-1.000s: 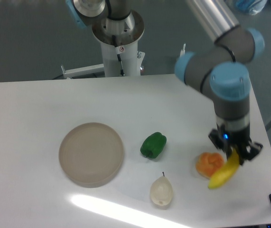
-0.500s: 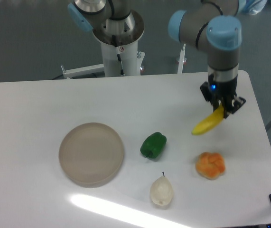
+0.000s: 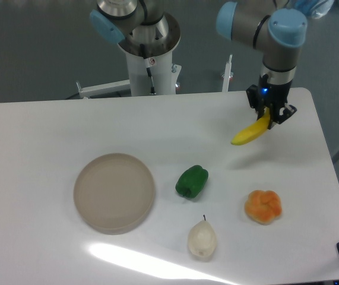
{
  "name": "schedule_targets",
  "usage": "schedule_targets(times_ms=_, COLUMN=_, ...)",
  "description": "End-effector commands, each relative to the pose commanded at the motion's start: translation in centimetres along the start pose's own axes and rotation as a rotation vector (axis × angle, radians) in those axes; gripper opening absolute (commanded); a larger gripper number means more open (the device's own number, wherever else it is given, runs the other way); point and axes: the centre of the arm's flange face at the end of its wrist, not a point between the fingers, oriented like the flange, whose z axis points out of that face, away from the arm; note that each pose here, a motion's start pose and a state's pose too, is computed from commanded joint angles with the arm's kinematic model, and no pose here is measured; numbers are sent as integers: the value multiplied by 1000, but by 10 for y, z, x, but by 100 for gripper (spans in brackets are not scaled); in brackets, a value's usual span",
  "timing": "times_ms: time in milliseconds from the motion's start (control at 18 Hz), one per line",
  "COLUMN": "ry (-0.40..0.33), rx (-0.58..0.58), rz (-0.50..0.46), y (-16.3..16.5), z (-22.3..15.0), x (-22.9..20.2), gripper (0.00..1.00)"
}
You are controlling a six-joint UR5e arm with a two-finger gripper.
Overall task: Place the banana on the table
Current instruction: 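Lower the banana onto the table beside the green pepper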
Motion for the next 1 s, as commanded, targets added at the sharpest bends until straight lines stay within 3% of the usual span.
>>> schedule_targets(times_ms=278, ry=36, rx=-4, rz=-81, y=-7, z=30, x=0, gripper=37)
schedule_targets(times_ms=444, ry=36, rx=-5, rz=-62, y=-4, z=53, x=-12, gripper=37)
schedule_targets(times_ms=1000, ry=72, rx=-10, rz=-49, y=-10, z=73, x=-10, gripper=38)
